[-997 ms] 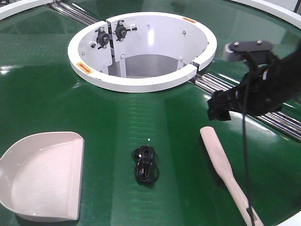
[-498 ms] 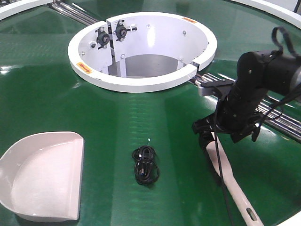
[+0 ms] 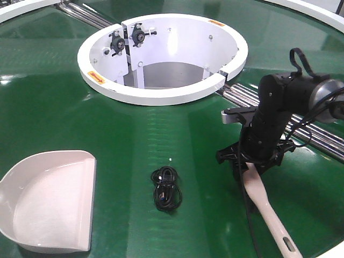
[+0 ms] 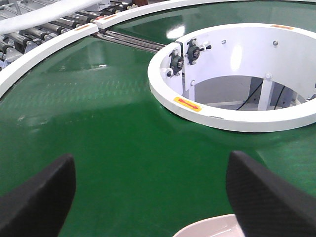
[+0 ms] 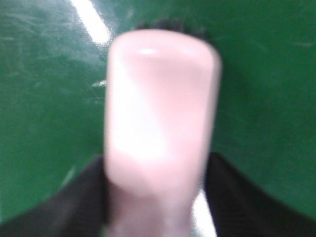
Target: Clean and inspect green conveyor with broom and dustpan
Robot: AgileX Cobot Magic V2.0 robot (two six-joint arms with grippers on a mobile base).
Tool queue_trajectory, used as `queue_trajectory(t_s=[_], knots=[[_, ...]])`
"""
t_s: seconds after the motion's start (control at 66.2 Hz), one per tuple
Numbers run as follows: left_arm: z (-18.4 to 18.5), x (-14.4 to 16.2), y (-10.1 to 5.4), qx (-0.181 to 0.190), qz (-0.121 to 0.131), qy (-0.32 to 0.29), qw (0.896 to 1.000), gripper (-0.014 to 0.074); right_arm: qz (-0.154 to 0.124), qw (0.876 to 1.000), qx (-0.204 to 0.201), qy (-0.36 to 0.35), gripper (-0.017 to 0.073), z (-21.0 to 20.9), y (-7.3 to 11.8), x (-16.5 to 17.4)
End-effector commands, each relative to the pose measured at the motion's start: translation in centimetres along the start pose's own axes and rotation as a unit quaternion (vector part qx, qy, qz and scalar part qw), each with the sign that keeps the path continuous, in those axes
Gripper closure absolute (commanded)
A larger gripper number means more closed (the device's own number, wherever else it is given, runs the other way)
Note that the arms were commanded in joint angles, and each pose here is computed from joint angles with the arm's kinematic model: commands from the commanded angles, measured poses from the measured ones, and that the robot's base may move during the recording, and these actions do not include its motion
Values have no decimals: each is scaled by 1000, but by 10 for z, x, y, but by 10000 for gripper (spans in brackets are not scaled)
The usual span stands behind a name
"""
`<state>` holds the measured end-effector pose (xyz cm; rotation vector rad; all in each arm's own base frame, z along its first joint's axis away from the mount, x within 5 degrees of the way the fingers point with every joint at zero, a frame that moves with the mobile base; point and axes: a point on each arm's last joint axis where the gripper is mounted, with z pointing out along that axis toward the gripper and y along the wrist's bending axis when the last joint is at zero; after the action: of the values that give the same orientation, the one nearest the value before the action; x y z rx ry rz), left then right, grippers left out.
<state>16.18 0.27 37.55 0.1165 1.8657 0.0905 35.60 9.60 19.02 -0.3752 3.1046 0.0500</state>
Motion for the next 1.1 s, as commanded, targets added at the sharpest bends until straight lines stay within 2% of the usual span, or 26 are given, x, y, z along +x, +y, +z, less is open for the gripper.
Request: queue_trajectory(t_s=[0.0, 0.045, 0.075, 0.272, 0.332, 0.393, 0.453, 0.498, 0.559, 0.604, 0.634, 0.679, 0.725, 0.755, 0.8, 0.83, 0.921, 0.997, 1.087], knots=[[-5, -17, 1, -3, -3, -50, 999, 22, 4, 999, 2, -40, 432, -25, 0, -2], [-5, -17, 1, -3, -3, -50, 999, 22, 2, 999, 2, -43, 552, -28, 0, -1], [-5, -17, 1, -3, -3, -50, 999, 22, -2, 999, 2, -45, 576, -29, 0, 0], [-5, -17, 1, -3, -1, -50, 999, 22, 1, 998, 2, -59, 569, -39, 0, 2], [-5, -17, 1, -6, 13, -49, 999, 22, 0, 998, 4, -60, 569, -39, 0, 2], [-5, -17, 2, -12, 52, -48, 997, 22, -1, 998, 5, -59, 569, -40, 0, 2], [-5, -16, 3, -22, 123, -43, 991, 22, -1, 998, 5, -58, 569, -39, 0, 2], [-5, -15, 4, -30, 185, -38, 982, 24, -1, 998, 5, -58, 569, -39, 0, 2], [-5, -15, 6, -42, 290, -29, 956, 24, -1, 998, 5, -58, 569, -39, 0, 2], [-5, -15, 8, -52, 369, -20, 928, 24, -1, 998, 5, -58, 569, -39, 0, 2], [-5, -15, 9, -59, 434, -14, 899, 24, -1, 998, 5, -58, 569, -39, 0, 2], [-5, -15, 11, -70, 514, -5, 855, 24, -1, 998, 5, -58, 569, -39, 0, 2], [-6, -15, 13, -80, 587, 6, 806, 24, -1, 998, 5, -58, 569, -39, 0, 2], [-6, -16, 14, -85, 618, 11, 781, 24, -1, 998, 5, -58, 569, -39, 0, 2], [-6, -17, 15, -94, 651, 14, 753, 24, -1, 998, 5, -58, 569, -39, 0, 2], [-6, -17, 15, -98, 662, 15, 743, 24, -1, 998, 5, -58, 569, -39, 0, 2], [-7, -20, 16, -110, 680, 13, 725, 24, -1, 998, 5, -58, 569, -39, 0, 2], [-7, -20, 17, -114, 688, 14, 717, 24, -1, 998, 5, -58, 569, -39, 0, 2], [-7, -20, 17, -115, 689, 15, 716, 24, -1, 998, 5, -58, 569, -39, 0, 2]])
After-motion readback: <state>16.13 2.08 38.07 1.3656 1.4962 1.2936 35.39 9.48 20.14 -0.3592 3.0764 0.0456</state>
